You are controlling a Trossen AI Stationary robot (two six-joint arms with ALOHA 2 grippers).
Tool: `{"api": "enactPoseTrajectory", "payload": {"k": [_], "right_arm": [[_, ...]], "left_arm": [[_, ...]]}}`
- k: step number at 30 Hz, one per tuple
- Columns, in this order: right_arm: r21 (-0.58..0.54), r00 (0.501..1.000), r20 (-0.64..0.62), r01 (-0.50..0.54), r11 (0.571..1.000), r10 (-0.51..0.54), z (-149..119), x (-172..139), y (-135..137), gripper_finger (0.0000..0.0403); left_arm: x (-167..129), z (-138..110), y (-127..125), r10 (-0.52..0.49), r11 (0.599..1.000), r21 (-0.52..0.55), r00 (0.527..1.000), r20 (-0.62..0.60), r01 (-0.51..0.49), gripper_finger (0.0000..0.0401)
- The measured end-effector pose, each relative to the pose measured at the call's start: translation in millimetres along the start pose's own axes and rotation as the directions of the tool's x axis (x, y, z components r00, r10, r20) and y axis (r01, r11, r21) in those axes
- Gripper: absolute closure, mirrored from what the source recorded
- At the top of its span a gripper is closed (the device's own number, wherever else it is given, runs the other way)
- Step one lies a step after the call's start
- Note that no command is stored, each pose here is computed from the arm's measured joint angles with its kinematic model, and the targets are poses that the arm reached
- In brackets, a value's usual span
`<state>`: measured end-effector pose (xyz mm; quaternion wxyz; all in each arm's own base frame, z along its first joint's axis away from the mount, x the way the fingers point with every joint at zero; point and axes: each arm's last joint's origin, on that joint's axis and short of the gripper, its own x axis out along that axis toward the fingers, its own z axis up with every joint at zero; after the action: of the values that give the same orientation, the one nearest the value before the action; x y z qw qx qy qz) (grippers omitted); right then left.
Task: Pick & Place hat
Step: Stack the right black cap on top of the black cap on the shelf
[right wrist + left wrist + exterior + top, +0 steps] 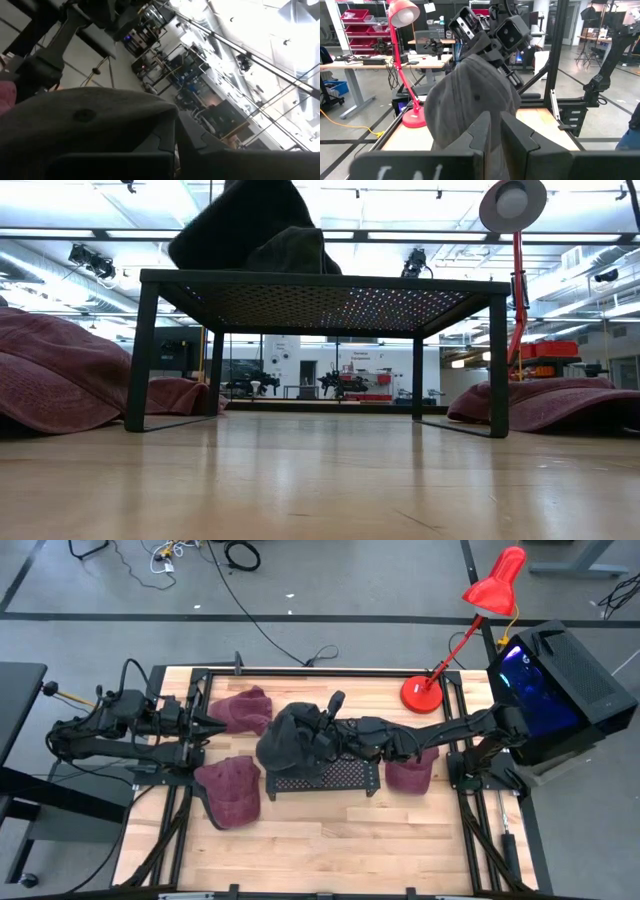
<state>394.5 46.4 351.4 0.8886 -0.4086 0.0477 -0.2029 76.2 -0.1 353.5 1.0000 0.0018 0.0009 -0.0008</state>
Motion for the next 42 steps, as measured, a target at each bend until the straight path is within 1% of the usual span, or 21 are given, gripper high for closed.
{"api": "enactPoseTrajectory", "payload": {"k": [3, 7, 13, 25, 33, 42], "right_arm": [[0.010, 1.000, 0.002, 0.004, 1.000, -0.004, -1.3, 1.9, 0.8, 0.0402], [-0.008, 0.999, -0.033, 0.011, 1.000, -0.011, -3.8, 2.8, 2.6, 0.0402], [-0.020, 0.999, -0.041, 0.000, 1.000, -0.001, -4.6, 2.7, 3.6, 0.0402], [-0.152, 0.996, -0.076, -0.052, 0.987, 0.041, -8.1, 1.8, 7.7, 0.0401], [-0.183, 0.991, -0.124, -0.077, 0.980, 0.055, -10.1, -1.8, 5.2, 0.0401], [-0.201, 0.984, -0.153, -0.116, 0.973, 0.086, -9.1, -10.8, -4.6, 0.0401]], "left_arm": [[-0.1, 0.1, 0.0, 0.000, 1.000, 0.000, 1.000, 0.002, 0.000, 0.0353], [0.0, 0.1, 0.0, 0.000, 1.000, 0.000, 1.000, 0.001, 0.000, 0.0353], [0.0, 0.1, 0.0, 0.000, 1.000, 0.000, 1.000, 0.001, 0.000, 0.0353], [0.0, 0.1, 0.0, 0.000, 1.000, 0.000, 1.000, 0.001, 0.000, 0.0353], [0.0, 0.1, 0.0, 0.000, 1.000, 0.000, 1.000, 0.001, 0.000, 0.0353], [0.0, 0.1, 0.0, 0.000, 1.000, 0.000, 1.000, 0.001, 0.000, 0.0353]]}}
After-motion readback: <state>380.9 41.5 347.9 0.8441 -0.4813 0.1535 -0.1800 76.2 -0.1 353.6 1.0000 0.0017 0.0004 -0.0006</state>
